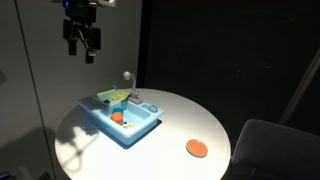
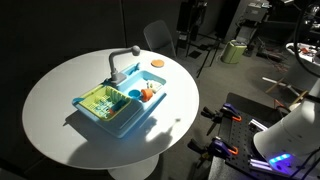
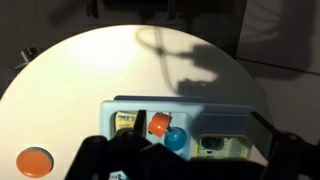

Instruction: Move the toy brush to the right slot on the toy sink

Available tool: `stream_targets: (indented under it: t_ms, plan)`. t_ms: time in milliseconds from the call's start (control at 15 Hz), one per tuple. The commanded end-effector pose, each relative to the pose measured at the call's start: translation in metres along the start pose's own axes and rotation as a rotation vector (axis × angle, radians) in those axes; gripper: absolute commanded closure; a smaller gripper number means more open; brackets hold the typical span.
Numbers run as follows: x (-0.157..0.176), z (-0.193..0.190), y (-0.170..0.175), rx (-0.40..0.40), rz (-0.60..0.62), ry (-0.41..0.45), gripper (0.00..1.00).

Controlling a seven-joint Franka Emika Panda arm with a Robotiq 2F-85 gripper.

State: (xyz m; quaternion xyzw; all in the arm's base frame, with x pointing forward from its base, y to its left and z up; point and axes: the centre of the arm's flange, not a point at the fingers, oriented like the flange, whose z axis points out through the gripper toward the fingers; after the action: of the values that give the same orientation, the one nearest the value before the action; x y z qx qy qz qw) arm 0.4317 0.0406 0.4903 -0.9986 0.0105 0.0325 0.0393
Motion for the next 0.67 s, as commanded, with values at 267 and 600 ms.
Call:
stream_targets:
  t_ms: [267, 600]
  plan:
    - [0.022, 0.012, 0.02, -0.141, -0.026, -0.014, 0.0]
    - [0.033, 0.013, 0.023, -0.169, -0.031, 0.094, 0.0]
